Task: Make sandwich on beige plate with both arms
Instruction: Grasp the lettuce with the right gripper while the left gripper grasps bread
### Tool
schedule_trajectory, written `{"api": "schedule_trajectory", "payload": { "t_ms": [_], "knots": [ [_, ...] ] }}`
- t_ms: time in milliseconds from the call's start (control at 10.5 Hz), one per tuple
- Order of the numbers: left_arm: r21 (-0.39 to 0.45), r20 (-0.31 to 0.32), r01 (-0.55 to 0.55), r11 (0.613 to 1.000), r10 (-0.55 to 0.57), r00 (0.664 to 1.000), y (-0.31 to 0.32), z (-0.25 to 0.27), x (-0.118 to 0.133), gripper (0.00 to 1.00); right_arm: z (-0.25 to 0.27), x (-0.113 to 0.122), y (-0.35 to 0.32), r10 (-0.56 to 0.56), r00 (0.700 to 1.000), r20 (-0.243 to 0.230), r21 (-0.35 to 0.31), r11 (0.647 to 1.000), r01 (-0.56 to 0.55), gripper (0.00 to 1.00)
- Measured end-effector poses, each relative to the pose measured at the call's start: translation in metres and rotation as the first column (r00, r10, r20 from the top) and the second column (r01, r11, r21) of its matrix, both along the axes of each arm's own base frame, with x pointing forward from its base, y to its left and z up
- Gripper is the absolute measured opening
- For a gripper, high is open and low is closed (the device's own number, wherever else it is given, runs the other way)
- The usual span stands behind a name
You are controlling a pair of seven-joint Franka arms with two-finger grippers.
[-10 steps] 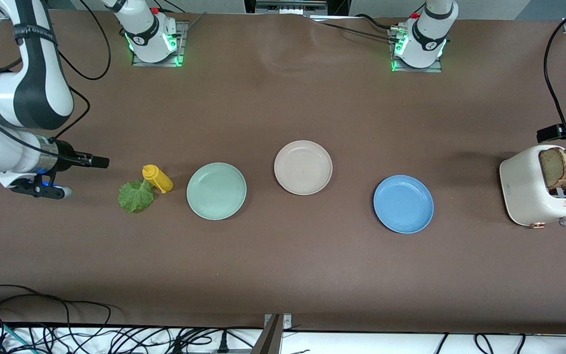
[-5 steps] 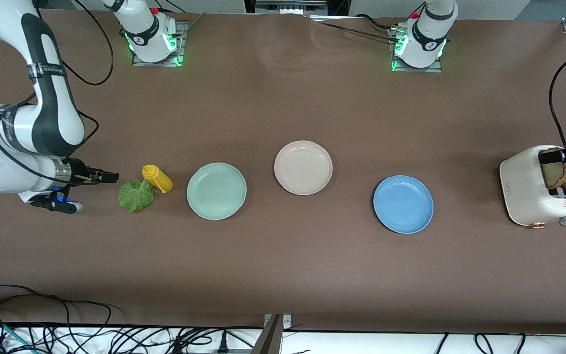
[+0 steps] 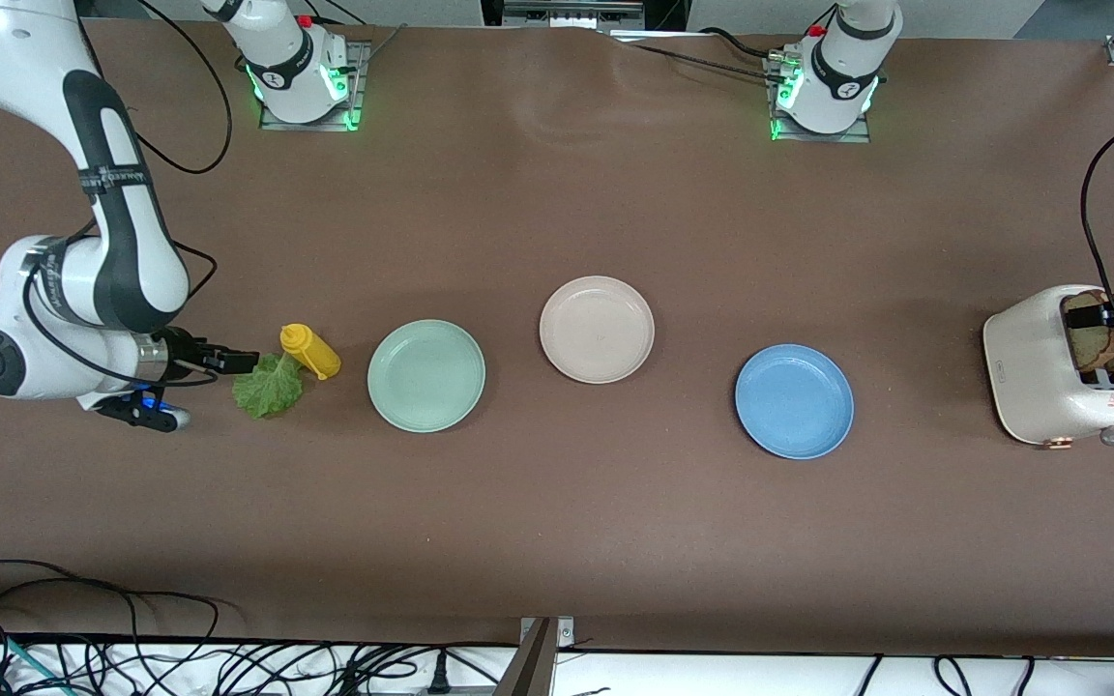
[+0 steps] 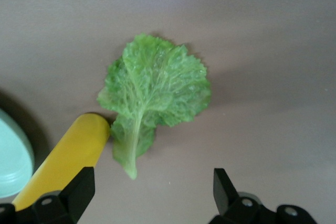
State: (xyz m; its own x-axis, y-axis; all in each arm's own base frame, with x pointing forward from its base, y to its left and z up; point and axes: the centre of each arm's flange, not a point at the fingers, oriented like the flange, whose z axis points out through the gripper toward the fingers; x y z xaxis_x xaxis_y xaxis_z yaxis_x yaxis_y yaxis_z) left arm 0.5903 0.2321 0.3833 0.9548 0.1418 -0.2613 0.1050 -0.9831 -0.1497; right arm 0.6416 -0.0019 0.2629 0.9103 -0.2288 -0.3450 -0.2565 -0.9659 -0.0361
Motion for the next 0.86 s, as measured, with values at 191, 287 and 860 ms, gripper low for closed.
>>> {"api": "schedule_trajectory", "payload": {
  "t_ms": [191, 287, 860],
  "knots": [
    [-0.003, -0.001, -0.002, 1.0, 0.002, 1.0, 0.006, -0.013, 0.001, 0.66, -0.02, 0.001, -0.001, -0.004, 1.0, -0.007, -0.001, 1.0, 0.004, 1.0],
    [-0.006, -0.003, 0.0, 1.0, 0.0, 1.0, 0.008, -0.016, 0.001, 0.5, -0.028, 0.0, -0.001, 0.0, 1.0, -0.015, 0.0, 1.0, 0.0, 1.0],
    [-0.007, 0.022, 0.034, 0.999, -0.034, 0.999, 0.026, 0.009, -0.003, 0.14, -0.069, 0.0, -0.002, 0.006, 1.0, -0.017, 0.052, 0.999, -0.005, 1.0]
  ]
}}
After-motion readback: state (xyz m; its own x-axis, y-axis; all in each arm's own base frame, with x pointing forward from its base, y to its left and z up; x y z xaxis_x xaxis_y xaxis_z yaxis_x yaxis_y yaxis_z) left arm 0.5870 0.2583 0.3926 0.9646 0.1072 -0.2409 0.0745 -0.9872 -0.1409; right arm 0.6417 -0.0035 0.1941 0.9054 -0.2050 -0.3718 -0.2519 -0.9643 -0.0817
